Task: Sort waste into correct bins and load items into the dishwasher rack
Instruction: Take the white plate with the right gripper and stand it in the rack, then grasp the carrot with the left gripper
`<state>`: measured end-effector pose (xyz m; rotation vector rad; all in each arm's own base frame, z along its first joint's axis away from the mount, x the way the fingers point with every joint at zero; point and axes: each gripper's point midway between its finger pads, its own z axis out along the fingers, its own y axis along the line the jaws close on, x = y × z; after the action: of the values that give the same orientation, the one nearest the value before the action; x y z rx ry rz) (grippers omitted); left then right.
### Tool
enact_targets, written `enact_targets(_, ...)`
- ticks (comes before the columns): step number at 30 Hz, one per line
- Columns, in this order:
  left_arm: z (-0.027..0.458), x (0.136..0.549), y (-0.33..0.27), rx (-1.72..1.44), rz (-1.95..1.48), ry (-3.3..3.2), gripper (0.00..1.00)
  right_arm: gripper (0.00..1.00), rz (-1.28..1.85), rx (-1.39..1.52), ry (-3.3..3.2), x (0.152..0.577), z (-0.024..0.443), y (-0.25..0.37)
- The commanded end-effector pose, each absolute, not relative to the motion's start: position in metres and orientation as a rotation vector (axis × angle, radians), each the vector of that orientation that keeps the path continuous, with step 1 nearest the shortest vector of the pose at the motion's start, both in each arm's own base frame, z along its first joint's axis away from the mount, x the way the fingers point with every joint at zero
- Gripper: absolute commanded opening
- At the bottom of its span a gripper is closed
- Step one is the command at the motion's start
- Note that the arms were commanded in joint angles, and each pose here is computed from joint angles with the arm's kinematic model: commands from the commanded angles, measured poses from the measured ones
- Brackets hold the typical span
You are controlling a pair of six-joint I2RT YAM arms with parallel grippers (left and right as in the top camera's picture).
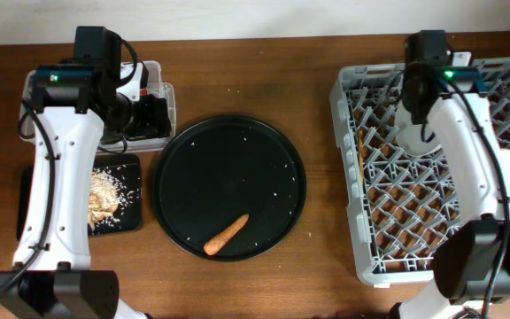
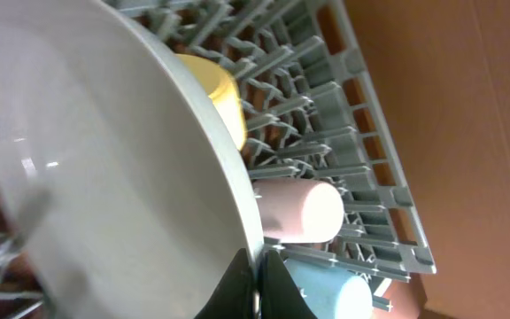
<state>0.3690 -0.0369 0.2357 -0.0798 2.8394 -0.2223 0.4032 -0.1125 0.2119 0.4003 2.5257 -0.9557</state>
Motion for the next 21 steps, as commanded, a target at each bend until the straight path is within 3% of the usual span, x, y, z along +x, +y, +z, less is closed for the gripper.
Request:
enact_targets(1,0.243,0.370,-0.036,-0.089,-0.224,2.817,0.79,0.04,-0.888,0.292,2.533,0.409,0.210,-0.071)
enact_targets(2,0.242,0.369,-0.036,-0.090,-0.224,2.821,0.85,0.04,-0.830,0.241,2.576,0.408,0.204,-0.055)
enact_targets(3,0.242,0.369,-0.036,-0.090,-0.224,2.821,0.93,0.27,-0.749,0.181,2.631,0.405,0.196,-0.038)
enact_targets(8,0.241,0.366,-0.036,-0.091,-0.223,2.833,0.94,0.40,-0.475,0.224,2.653,0.388,0.218,-0.028)
enact_targets(10,0.240,0.364,-0.039,-0.080,-0.225,2.845,0.94,0.54,-0.305,0.280,2.633,0.373,0.238,-0.031)
enact_targets(12,0.233,0.360,-0.051,-0.035,-0.230,2.870,0.93,0.75,-0.116,0.368,2.659,0.353,0.246,-0.040)
enact_targets(16,0.197,0.339,-0.077,0.076,-0.231,2.989,0.94,0.80,0.057,0.405,2.804,0.319,0.232,-0.042)
enact_targets(21,0.127,0.282,-0.115,0.377,-0.195,3.186,0.91,0.82,0.068,0.364,2.814,0.320,0.231,-0.036)
